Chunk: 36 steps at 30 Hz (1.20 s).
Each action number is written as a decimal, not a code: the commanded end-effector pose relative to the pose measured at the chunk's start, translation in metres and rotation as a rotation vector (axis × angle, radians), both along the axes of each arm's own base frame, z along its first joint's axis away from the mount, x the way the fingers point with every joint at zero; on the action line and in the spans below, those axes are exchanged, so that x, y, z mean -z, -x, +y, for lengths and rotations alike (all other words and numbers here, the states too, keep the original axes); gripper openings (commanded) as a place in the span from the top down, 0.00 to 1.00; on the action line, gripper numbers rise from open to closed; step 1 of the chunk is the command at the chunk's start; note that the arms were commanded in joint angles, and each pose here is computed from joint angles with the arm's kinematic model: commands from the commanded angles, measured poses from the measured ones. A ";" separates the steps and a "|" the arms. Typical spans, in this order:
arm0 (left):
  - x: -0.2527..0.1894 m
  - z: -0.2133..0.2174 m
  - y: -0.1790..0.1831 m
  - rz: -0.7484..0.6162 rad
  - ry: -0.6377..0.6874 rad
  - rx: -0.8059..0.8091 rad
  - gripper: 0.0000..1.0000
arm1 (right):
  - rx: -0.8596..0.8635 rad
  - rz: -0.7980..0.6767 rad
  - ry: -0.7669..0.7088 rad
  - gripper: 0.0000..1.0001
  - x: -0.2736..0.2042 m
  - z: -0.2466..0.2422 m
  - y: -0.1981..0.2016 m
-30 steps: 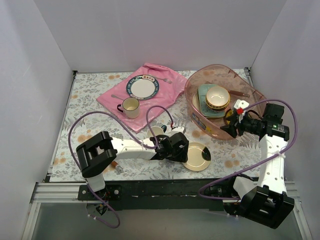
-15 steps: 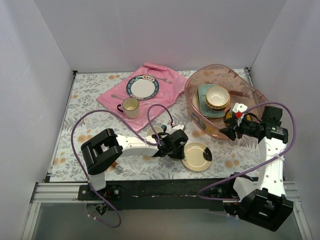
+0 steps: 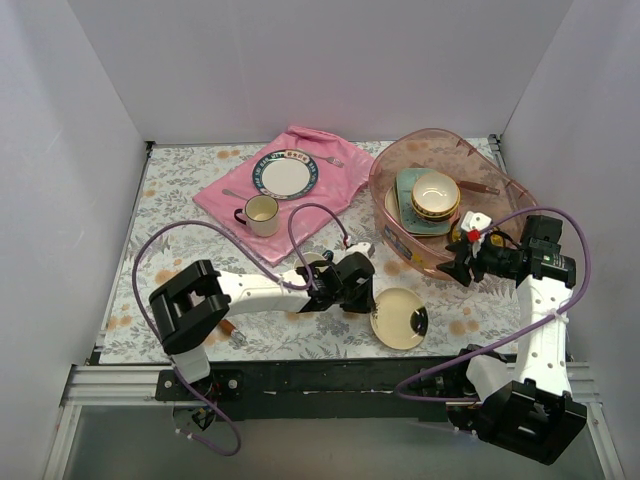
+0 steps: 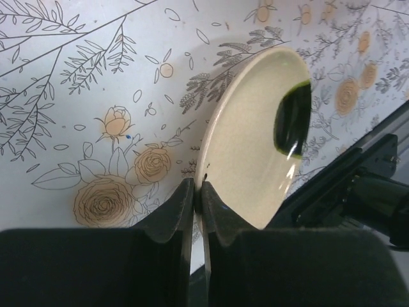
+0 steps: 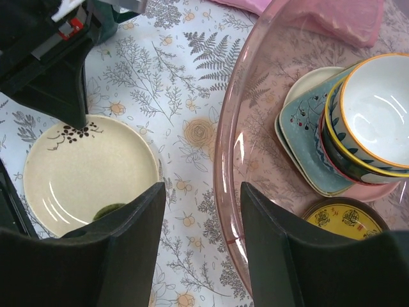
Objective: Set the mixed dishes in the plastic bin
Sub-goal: Pick up the plate at the center of the board.
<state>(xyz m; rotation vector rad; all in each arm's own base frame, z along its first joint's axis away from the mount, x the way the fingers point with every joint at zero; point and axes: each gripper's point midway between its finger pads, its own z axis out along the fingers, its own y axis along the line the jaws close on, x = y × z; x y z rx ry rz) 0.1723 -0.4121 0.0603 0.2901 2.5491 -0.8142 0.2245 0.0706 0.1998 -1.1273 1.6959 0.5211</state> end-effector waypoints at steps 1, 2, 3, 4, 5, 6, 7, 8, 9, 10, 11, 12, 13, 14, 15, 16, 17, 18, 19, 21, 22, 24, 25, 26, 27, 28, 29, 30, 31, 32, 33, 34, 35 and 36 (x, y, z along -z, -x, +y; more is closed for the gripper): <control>-0.051 -0.003 0.003 -0.053 0.125 0.034 1.00 | -0.033 -0.033 0.008 0.42 -0.010 0.005 0.005; -0.056 -0.003 0.004 -0.053 0.139 0.035 1.00 | -0.036 -0.032 0.008 0.41 -0.010 0.005 0.006; -0.061 -0.003 0.004 -0.057 0.150 0.035 1.00 | -0.045 -0.034 0.011 0.41 -0.010 0.007 0.007; -0.070 -0.002 0.005 -0.064 0.169 0.037 1.00 | -0.047 -0.033 0.014 0.41 -0.010 0.007 0.007; -0.074 0.000 0.005 -0.071 0.176 0.038 1.00 | -0.051 -0.038 0.017 0.41 -0.012 0.008 0.007; -0.079 0.001 0.004 -0.077 0.185 0.033 1.00 | -0.063 -0.034 0.018 0.41 -0.012 0.010 0.008; -0.091 0.003 0.004 -0.094 0.209 0.033 1.00 | -0.065 -0.033 0.022 0.41 -0.012 0.011 0.009; -0.095 0.006 0.002 -0.103 0.212 0.028 1.00 | -0.069 -0.033 0.022 0.41 -0.014 0.012 0.008; -0.098 0.009 0.001 -0.114 0.215 0.024 1.00 | -0.077 -0.024 0.018 0.41 -0.015 0.014 0.010; -0.110 0.013 -0.001 -0.135 0.240 0.017 1.00 | -0.083 -0.024 0.015 0.41 -0.017 0.016 0.010; -0.114 0.015 -0.002 -0.147 0.246 0.013 1.00 | -0.088 -0.018 0.010 0.41 -0.018 0.017 0.011; -0.117 0.019 -0.004 -0.163 0.246 0.012 1.00 | -0.099 -0.020 0.007 0.41 -0.022 0.020 0.011; -0.122 0.021 -0.005 -0.176 0.254 0.007 1.00 | -0.098 -0.006 -0.007 0.41 -0.024 0.022 0.012; -0.133 0.024 -0.006 -0.192 0.275 0.001 1.00 | -0.101 0.000 -0.016 0.41 -0.026 0.024 0.012; -0.137 0.026 -0.006 -0.206 0.281 0.003 1.00 | -0.107 -0.001 -0.021 0.41 -0.030 0.026 0.012; -0.139 0.029 -0.008 -0.215 0.282 -0.002 1.00 | -0.105 0.015 -0.039 0.41 -0.032 0.028 0.013; -0.149 0.032 -0.009 -0.232 0.303 -0.007 1.00 | -0.104 0.020 -0.048 0.41 -0.035 0.029 0.012; -0.152 0.034 -0.009 -0.241 0.306 -0.008 1.00 | -0.107 0.024 -0.057 0.41 -0.038 0.031 0.012; -0.156 0.036 -0.011 -0.257 0.310 -0.011 1.00 | -0.104 0.021 -0.068 0.41 -0.044 0.032 0.011; -0.167 0.040 -0.012 -0.283 0.330 -0.016 1.00 | -0.083 0.053 -0.099 0.40 -0.050 0.033 0.008; -0.169 0.042 -0.014 -0.298 0.330 -0.022 1.00 | -0.079 0.054 -0.110 0.39 -0.055 0.034 0.007; -0.178 0.046 -0.015 -0.321 0.347 -0.029 1.00 | -0.062 0.086 -0.139 0.39 -0.059 0.035 0.005; -0.181 0.048 -0.016 -0.330 0.354 -0.031 1.00 | -0.062 0.088 -0.151 0.39 -0.063 0.036 0.004; -0.183 0.049 -0.017 -0.339 0.357 -0.036 1.00 | -0.052 0.117 -0.171 0.38 -0.064 0.037 0.004; -0.188 0.051 -0.017 -0.349 0.367 -0.039 1.00 | -0.052 0.128 -0.182 0.38 -0.066 0.039 0.004; -0.190 0.052 -0.018 -0.355 0.368 -0.044 1.00 | -0.053 0.141 -0.197 0.38 -0.068 0.040 0.004; -0.193 0.054 -0.019 -0.368 0.371 -0.049 1.00 | -0.053 0.151 -0.206 0.38 -0.070 0.041 0.003; -0.195 0.055 -0.020 -0.375 0.373 -0.052 1.00 | -0.048 0.176 -0.224 0.38 -0.071 0.042 0.004; -0.199 0.056 -0.020 -0.384 0.381 -0.054 1.00 | -0.051 0.191 -0.239 0.38 -0.072 0.043 0.003; -0.200 0.057 -0.021 -0.395 0.381 -0.059 1.00 | -0.054 0.197 -0.249 0.38 -0.075 0.044 0.003; -0.202 0.059 -0.021 -0.400 0.385 -0.062 1.00 | -0.048 0.220 -0.266 0.38 -0.075 0.045 0.003; -0.206 0.060 -0.021 -0.411 0.392 -0.064 1.00 | -0.057 0.232 -0.285 0.38 -0.077 0.048 0.004; -0.208 0.062 -0.022 -0.418 0.398 -0.069 1.00 | -0.060 0.246 -0.298 0.38 -0.076 0.049 0.004; -0.209 0.063 -0.022 -0.425 0.396 -0.072 1.00 | -0.061 0.251 -0.308 0.38 -0.077 0.050 0.004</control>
